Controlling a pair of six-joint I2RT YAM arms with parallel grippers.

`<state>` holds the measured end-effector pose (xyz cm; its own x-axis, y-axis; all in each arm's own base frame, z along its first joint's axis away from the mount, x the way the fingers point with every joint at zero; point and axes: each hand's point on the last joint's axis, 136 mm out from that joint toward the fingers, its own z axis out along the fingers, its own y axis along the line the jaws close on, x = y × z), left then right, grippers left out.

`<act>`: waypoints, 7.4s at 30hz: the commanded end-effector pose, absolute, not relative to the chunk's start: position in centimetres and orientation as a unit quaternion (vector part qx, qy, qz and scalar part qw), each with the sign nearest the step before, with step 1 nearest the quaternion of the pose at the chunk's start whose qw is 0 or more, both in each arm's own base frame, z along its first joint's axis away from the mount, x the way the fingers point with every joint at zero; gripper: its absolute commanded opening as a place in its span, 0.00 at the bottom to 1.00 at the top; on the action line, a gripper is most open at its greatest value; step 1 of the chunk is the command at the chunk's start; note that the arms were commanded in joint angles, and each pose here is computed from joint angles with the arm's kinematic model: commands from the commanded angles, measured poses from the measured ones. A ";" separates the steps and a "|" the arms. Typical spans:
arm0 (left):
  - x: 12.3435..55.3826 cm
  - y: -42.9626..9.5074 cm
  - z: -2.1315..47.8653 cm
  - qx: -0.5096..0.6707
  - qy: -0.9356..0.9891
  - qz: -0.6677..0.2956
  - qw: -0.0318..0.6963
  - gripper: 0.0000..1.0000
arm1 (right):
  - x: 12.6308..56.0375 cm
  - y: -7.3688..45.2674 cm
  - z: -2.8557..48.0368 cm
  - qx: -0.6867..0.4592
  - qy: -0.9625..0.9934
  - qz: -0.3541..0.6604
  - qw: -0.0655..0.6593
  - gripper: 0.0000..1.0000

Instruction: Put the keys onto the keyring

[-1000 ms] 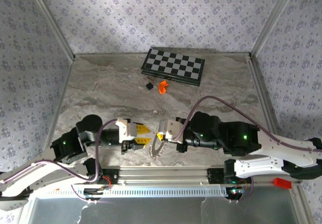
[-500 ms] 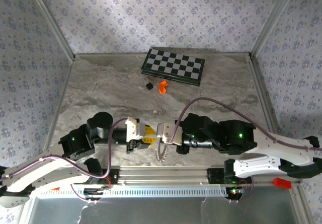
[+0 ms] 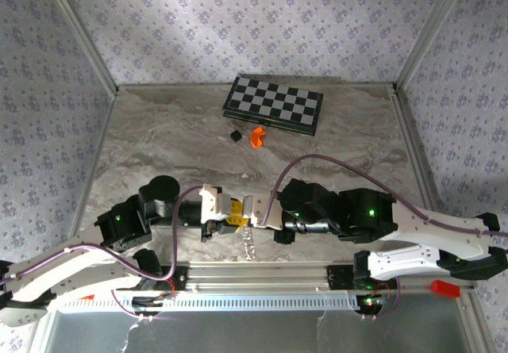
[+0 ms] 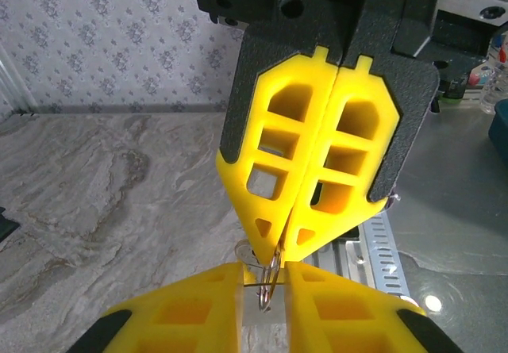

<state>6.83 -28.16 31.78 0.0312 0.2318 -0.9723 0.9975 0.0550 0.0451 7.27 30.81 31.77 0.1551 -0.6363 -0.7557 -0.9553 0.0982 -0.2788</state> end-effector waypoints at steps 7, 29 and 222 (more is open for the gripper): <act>6.2 -27.7 34.2 0.550 0.527 -0.422 0.491 0.15 | 7.0 31.6 34.6 -0.627 0.607 0.232 0.430 0.00; 5.2 -26.4 36.9 0.493 0.475 -0.487 0.542 0.00 | 6.7 31.6 35.9 -0.592 0.596 0.284 0.462 0.22; 6.5 -27.0 39.8 0.435 0.449 -0.511 0.590 0.00 | 6.8 30.0 34.1 -0.588 0.529 0.273 0.547 0.08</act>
<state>6.41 -27.95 36.28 0.0285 -0.0862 -0.9959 0.9977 0.0636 0.0231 7.11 30.28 34.19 0.2739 -0.3168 -0.9081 -0.9263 0.1671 -0.3377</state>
